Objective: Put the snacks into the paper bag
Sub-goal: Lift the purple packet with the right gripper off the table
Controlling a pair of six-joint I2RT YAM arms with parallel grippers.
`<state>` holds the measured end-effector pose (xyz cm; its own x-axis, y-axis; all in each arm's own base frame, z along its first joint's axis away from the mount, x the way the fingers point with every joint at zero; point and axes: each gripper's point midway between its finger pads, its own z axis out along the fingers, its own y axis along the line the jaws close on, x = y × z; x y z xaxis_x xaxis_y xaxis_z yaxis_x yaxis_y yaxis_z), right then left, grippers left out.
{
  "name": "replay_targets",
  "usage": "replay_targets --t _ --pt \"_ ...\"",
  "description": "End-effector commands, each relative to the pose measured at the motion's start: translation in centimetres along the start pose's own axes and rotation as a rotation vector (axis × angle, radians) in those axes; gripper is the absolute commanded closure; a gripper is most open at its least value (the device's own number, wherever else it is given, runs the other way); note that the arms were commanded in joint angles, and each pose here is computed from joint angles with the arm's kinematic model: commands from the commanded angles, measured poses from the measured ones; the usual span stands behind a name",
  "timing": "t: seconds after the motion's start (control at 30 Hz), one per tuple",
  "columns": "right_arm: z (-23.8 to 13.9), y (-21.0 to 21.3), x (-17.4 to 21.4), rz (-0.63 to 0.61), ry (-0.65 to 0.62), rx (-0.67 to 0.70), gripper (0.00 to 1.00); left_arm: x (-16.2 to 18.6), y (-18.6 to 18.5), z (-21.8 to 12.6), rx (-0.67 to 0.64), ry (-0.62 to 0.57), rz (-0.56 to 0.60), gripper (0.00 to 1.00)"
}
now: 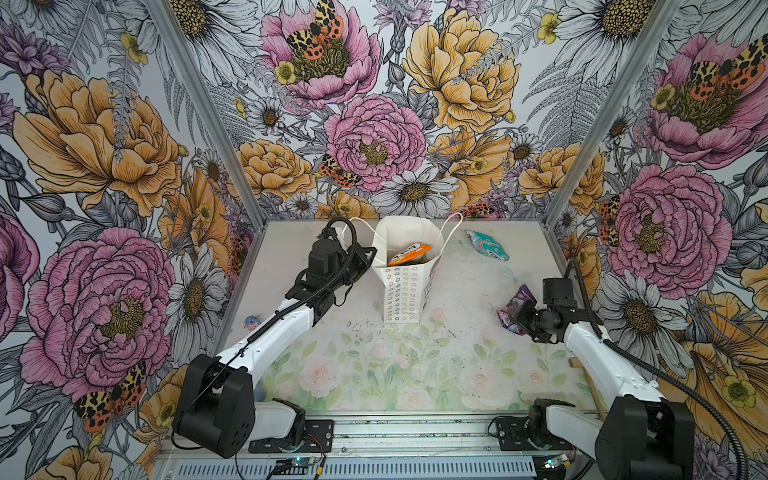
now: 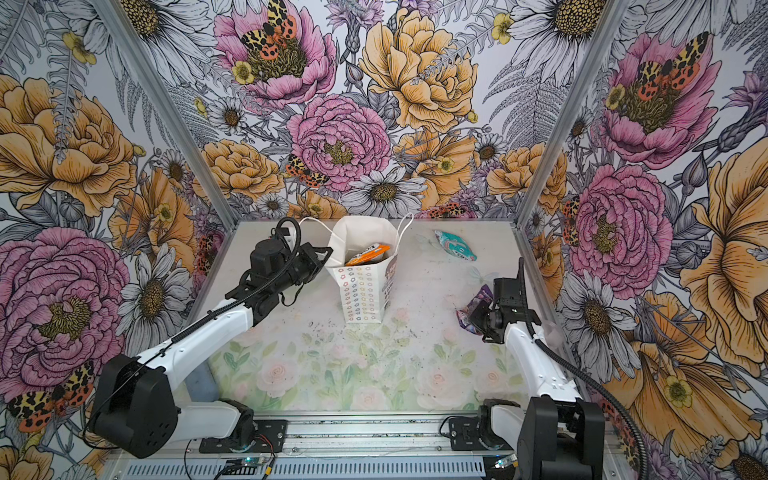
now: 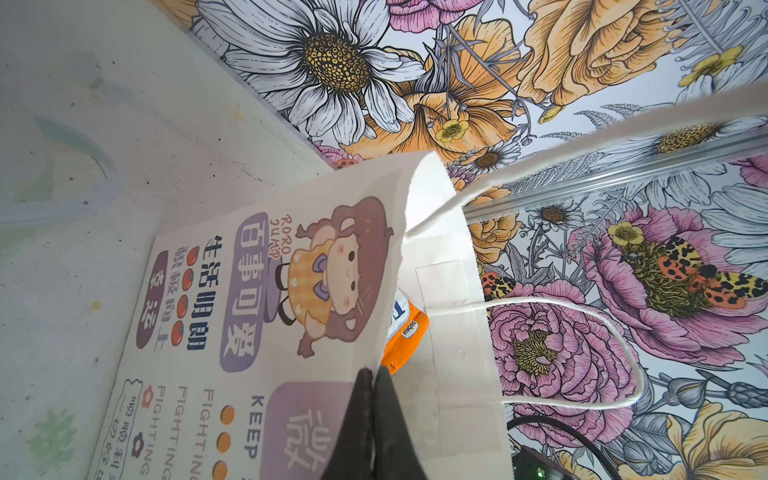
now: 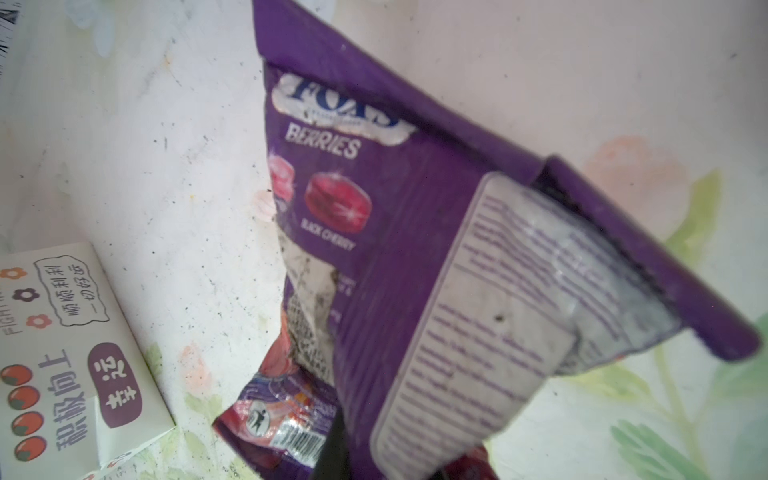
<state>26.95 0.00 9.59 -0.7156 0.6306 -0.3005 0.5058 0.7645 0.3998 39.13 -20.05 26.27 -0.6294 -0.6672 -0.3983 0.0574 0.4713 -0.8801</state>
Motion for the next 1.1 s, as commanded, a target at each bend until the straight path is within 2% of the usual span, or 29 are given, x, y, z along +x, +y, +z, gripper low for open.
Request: replay_targets --t 0.0,0.5,1.07 --pt "-2.4 2.2 -1.2 -0.061 -0.049 -0.067 1.0 -0.2 -0.1 -0.3 0.007 -0.008 -0.003 1.0" --pt "-14.2 9.0 -4.6 -0.206 -0.209 -0.203 1.0 -0.3 -0.2 -0.4 0.005 -0.011 -0.002 1.0" --pt "-21.9 16.1 -6.5 -0.387 -0.325 -0.279 1.0 -0.5 -0.5 -0.8 0.007 -0.018 0.004 1.0"
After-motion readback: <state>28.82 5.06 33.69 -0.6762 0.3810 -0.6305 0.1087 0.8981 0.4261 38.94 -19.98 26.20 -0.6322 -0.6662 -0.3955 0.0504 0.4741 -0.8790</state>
